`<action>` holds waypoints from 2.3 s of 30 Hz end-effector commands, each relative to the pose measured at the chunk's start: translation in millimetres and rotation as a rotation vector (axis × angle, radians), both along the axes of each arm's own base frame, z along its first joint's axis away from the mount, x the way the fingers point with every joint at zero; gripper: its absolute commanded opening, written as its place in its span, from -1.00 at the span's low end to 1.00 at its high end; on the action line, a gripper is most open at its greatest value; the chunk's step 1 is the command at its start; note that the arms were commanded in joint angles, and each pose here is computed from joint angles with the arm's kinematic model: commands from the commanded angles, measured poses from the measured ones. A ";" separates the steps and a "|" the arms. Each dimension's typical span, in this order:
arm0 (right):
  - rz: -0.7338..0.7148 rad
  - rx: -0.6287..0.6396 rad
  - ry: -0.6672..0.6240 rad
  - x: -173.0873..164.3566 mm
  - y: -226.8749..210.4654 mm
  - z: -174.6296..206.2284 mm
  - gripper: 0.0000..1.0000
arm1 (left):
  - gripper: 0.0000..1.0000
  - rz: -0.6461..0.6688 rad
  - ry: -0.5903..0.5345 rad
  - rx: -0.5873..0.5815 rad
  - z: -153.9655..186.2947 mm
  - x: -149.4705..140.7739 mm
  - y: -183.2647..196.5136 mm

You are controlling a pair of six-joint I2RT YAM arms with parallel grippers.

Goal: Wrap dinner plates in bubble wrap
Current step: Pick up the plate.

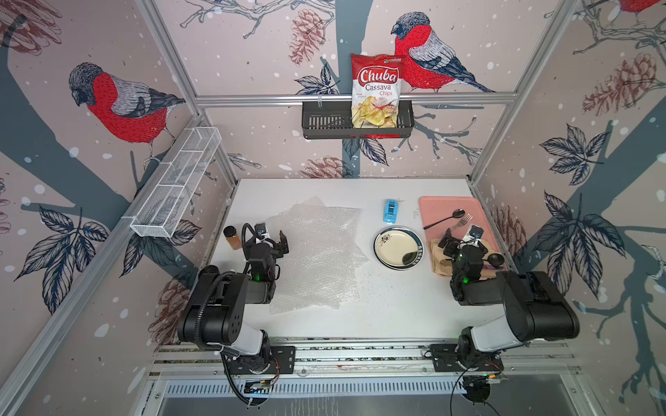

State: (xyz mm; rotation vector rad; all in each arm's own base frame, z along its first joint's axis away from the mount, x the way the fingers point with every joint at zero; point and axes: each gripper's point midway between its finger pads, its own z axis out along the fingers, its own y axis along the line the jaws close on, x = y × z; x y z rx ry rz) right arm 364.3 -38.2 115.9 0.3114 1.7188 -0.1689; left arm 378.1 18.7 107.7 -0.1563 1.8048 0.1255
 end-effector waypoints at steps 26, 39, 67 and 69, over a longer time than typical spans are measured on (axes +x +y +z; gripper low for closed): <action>-0.007 -0.008 -0.045 0.7 -1.4 11.2 0.99 | 0.95 0.005 -0.054 0.004 13.9 4.1 1.5; 0.203 0.222 0.057 20.2 43.8 62.8 0.99 | 0.77 -0.054 0.143 -0.126 55.8 50.3 -24.4; 0.465 0.465 0.770 -9.3 165.1 -57.4 0.17 | 0.75 -0.323 0.247 -0.456 39.6 11.7 -152.0; 0.458 0.458 0.772 -9.4 163.8 -56.7 0.16 | 0.75 -0.323 0.253 -0.459 38.0 10.8 -152.5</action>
